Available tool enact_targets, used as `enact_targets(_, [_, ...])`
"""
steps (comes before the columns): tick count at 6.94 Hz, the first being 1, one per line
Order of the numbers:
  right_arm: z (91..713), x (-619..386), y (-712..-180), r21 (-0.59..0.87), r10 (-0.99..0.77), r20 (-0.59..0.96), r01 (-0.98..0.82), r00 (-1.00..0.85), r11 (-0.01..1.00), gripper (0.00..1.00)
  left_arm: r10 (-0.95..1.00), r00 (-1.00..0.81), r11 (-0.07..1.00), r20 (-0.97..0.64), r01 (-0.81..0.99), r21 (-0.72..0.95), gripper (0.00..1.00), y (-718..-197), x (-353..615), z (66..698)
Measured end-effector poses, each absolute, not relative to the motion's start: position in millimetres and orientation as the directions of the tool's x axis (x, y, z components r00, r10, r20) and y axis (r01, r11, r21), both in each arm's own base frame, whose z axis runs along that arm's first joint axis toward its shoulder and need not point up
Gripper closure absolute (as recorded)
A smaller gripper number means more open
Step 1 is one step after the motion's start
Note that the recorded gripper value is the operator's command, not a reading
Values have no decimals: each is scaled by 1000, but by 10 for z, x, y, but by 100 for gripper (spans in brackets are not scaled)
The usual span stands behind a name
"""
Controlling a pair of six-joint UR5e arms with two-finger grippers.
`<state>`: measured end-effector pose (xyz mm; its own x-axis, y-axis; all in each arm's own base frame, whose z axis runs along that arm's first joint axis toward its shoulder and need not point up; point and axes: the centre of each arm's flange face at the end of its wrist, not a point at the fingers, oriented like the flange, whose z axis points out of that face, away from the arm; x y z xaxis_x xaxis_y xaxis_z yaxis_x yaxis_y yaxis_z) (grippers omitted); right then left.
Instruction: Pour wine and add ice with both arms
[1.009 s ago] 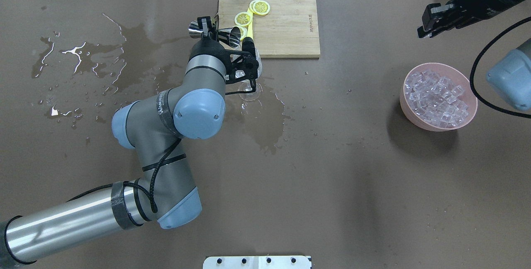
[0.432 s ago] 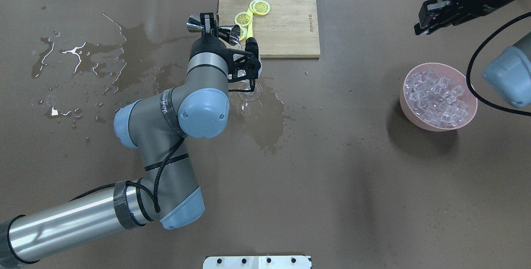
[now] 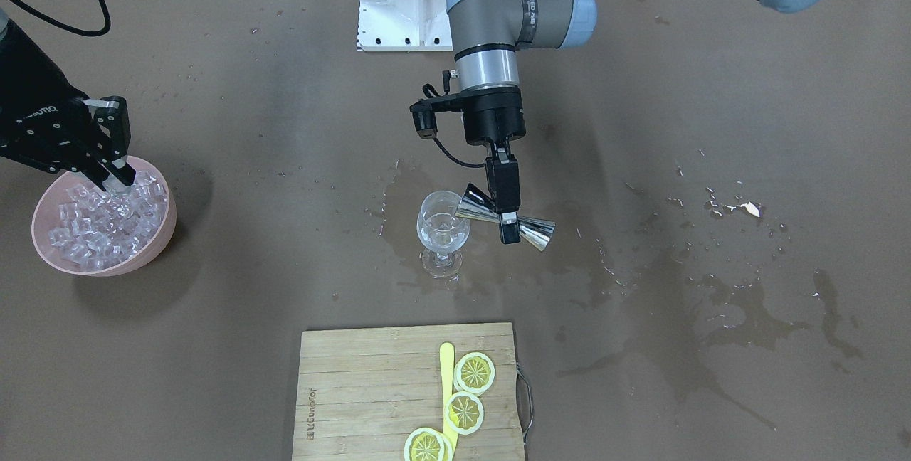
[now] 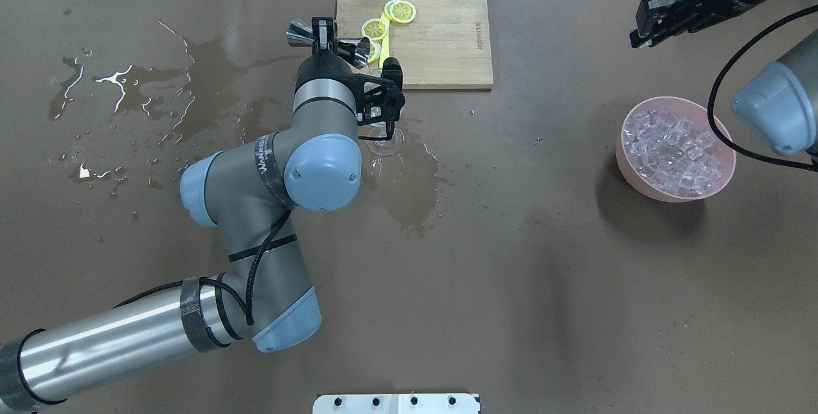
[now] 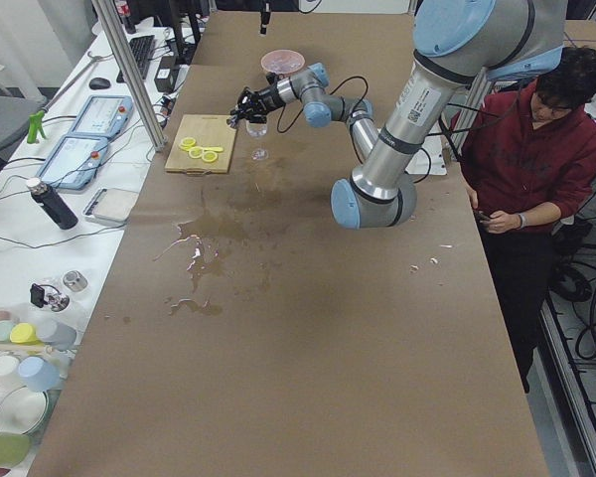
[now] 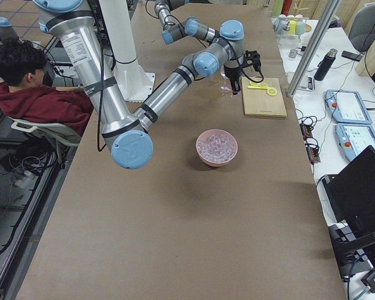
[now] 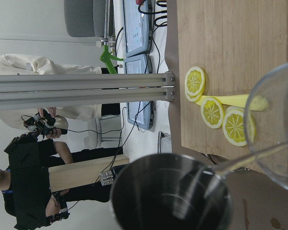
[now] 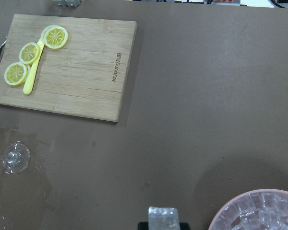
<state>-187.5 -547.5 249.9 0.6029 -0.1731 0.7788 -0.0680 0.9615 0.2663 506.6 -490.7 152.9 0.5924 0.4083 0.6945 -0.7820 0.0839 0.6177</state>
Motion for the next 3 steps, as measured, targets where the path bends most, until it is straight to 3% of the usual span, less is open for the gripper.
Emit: enact_targets(3, [2352,-1979,-5601,261,-167,784,-72,598,963,93,411,547,70,729,-817,573,100,-4903,5079,1521])
